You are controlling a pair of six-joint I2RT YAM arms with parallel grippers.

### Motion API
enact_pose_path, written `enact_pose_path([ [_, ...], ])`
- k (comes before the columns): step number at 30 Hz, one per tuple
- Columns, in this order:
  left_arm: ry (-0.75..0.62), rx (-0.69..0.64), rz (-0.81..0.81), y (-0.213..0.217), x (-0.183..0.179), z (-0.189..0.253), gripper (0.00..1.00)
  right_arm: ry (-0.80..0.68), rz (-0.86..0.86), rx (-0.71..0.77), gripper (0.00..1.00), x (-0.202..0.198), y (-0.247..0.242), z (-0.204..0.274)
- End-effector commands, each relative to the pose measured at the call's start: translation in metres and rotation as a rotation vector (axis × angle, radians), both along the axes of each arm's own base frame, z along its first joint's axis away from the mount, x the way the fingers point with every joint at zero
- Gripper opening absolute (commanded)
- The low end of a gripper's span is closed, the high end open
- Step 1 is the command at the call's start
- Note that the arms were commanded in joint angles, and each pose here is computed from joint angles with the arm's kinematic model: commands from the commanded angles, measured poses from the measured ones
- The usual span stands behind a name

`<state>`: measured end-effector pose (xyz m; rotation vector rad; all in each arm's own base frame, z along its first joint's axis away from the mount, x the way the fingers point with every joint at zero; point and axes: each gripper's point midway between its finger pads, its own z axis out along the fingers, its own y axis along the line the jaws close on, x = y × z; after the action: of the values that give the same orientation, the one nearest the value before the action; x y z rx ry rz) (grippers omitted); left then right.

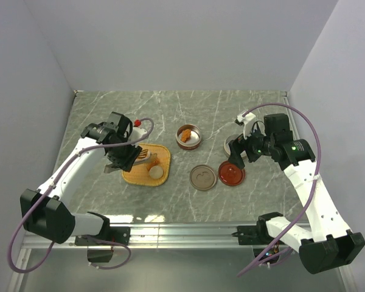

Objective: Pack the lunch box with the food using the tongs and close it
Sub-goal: Pick up the food using the clamp

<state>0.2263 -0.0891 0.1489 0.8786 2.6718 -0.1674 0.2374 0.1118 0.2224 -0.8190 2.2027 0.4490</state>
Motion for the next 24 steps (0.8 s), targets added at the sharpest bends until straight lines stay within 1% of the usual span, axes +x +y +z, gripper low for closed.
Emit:
enact_pose_path([
  [1, -0.042, -0.010, -0.024, -0.005, 0.009, 0.009, 0.49, -0.017, -0.014, 0.001, 1.00, 0.001, -0.003, 0.006],
  [14, -0.007, 0.013, -0.073, -0.013, 0.000, -0.002, 0.46, -0.011, -0.012, -0.001, 1.00, 0.003, -0.003, 0.004],
  [24, 0.009, 0.049, -0.070, -0.011, 0.004, -0.010, 0.47, -0.013, -0.013, -0.007, 1.00, 0.003, -0.004, 0.004],
])
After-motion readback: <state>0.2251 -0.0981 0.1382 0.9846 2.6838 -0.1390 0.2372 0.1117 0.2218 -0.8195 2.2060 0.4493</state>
